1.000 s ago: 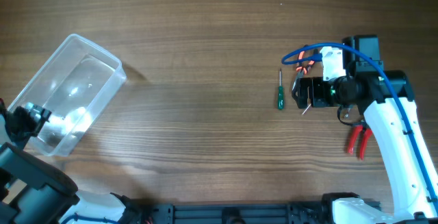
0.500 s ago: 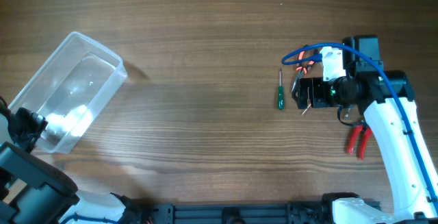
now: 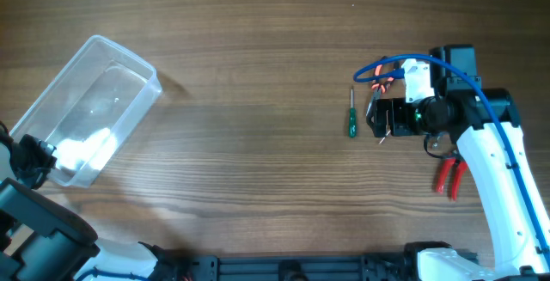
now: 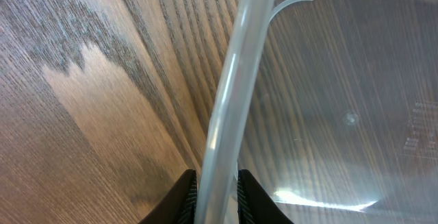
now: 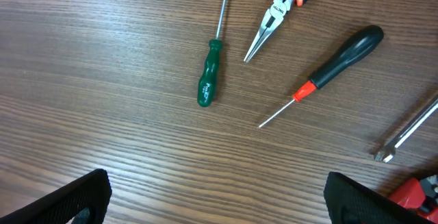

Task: Pack container
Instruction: 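Reach the left gripper to the clear container's edge and grasp it, then drag the clear container with the left gripper to table center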

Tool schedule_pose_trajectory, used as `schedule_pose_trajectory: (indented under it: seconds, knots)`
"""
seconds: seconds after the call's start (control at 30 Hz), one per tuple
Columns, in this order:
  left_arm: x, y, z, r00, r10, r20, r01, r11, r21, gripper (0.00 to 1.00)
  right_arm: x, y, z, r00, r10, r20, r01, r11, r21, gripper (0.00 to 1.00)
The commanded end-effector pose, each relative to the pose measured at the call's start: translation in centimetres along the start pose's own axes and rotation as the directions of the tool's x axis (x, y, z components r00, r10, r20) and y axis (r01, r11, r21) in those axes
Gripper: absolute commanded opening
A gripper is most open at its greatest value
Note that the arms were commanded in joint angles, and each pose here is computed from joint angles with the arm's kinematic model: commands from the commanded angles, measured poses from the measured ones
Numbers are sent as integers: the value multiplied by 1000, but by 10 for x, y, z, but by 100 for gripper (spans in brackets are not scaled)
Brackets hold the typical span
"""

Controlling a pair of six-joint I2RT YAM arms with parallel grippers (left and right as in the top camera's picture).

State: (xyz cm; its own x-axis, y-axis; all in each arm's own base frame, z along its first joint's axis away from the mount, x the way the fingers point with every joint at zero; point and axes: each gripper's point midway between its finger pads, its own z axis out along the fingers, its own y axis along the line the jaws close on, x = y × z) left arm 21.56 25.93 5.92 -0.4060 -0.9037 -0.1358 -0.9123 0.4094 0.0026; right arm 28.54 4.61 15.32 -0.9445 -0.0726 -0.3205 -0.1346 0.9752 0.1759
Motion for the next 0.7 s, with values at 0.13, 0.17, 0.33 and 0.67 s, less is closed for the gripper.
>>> schedule_pose_trajectory:
  seconds: [0.13,0.17,0.33,0.67]
  knots:
    - [5,-6,5,1000,-7,-30,8,999,45,4,-6,-1,-5,1000,-25,16,25,1000,17,100]
    - [5,-6,5,1000,-7,-30,8,999,45,4,-6,-1,-5,1000,-25,16,25,1000,17,100]
    - [5,-12,4,999,-6,-35,9,997,79,4,-6,-1,-5,1000,-25,17,25,1000,17,100]
    - [2,-47,-29,1000,24,16,-27,963,269,4,-6,-1,-5,1000,-25,17,25,1000,17,100]
